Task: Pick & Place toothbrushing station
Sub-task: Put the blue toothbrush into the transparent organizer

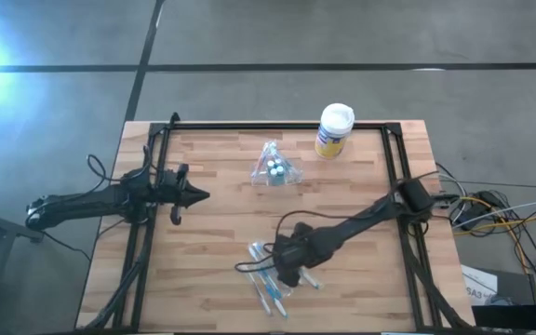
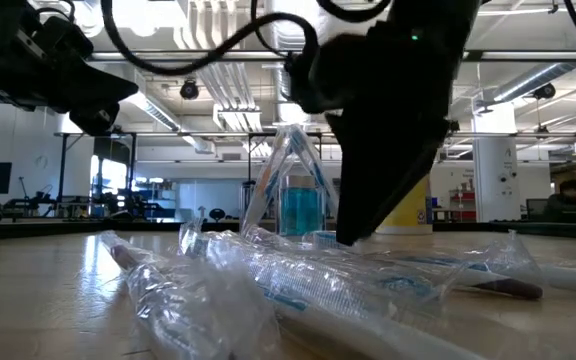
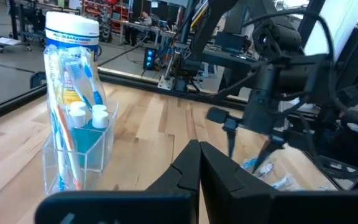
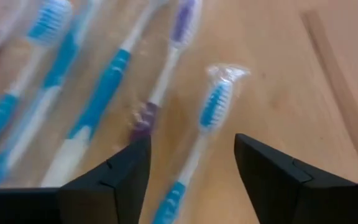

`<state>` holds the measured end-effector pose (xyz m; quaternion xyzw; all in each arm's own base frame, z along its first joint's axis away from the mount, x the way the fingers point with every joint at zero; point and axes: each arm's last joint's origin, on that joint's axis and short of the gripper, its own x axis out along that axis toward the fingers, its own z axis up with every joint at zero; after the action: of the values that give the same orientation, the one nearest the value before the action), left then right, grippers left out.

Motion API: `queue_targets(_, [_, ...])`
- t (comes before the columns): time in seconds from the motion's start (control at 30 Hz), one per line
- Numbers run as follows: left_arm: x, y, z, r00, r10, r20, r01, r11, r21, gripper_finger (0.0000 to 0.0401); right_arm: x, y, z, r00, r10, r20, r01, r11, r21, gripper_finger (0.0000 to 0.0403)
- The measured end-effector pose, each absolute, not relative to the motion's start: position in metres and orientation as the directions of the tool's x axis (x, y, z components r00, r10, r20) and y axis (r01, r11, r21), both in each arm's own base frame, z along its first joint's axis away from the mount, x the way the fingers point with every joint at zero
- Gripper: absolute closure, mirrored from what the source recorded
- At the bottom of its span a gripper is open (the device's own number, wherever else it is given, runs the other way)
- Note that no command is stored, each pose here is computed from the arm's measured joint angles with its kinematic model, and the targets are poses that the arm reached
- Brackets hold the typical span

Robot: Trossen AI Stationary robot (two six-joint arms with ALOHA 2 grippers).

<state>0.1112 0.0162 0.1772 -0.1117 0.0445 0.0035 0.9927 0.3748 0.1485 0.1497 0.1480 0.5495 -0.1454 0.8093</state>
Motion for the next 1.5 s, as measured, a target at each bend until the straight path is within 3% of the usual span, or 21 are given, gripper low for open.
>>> queue_targets(0.2, [0.111, 0.016, 0.177, 0.996, -0.016, -0.089, -0.003, 0.976, -0.216, 0.039, 0.368, 0.144, 0.14, 0.293, -0.107, -0.95, 0.443, 0.896, 0.036, 0.0178])
queue_targets(0.6, [0.111, 0.016, 0.178, 0.996, -0.025, -0.086, 0.006, 0.976, -0.217, 0.0393, 0.364, 0.141, 0.129, 0.285, -0.112, -0.952, 0.448, 0.893, 0.029, 0.0189])
queue_targets(0.73, [0.111, 0.016, 0.178, 0.996, -0.025, -0.086, 0.006, 0.976, -0.218, 0.0389, 0.36, 0.138, 0.124, 0.271, -0.119, -0.955, 0.451, 0.892, 0.017, 0.0226])
queue_targets(1.07, [0.111, 0.015, 0.177, 0.996, -0.027, -0.087, 0.006, 0.974, -0.226, 0.0394, 0.356, 0.134, 0.127, 0.27, -0.119, -0.955, 0.375, 0.927, -0.009, 0.0383])
queue_targets(1.2, [0.111, 0.015, 0.177, 0.996, -0.027, -0.087, 0.007, 0.974, -0.226, 0.0391, 0.352, 0.131, 0.138, 0.294, -0.154, -0.943, 0.338, 0.94, -0.048, 0.0388])
queue_targets(1.33, [0.111, 0.015, 0.178, 0.996, -0.027, -0.086, 0.007, 0.973, -0.229, 0.0384, 0.351, 0.132, 0.175, 0.449, -0.175, -0.877, 0.303, 0.953, -0.035, 0.0392])
queue_targets(1.5, [0.111, 0.015, 0.178, 0.996, -0.026, -0.086, 0.006, 0.973, -0.229, 0.0386, 0.346, 0.138, 0.222, 0.691, -0.065, -0.72, 0.128, 0.991, 0.033, 0.0393])
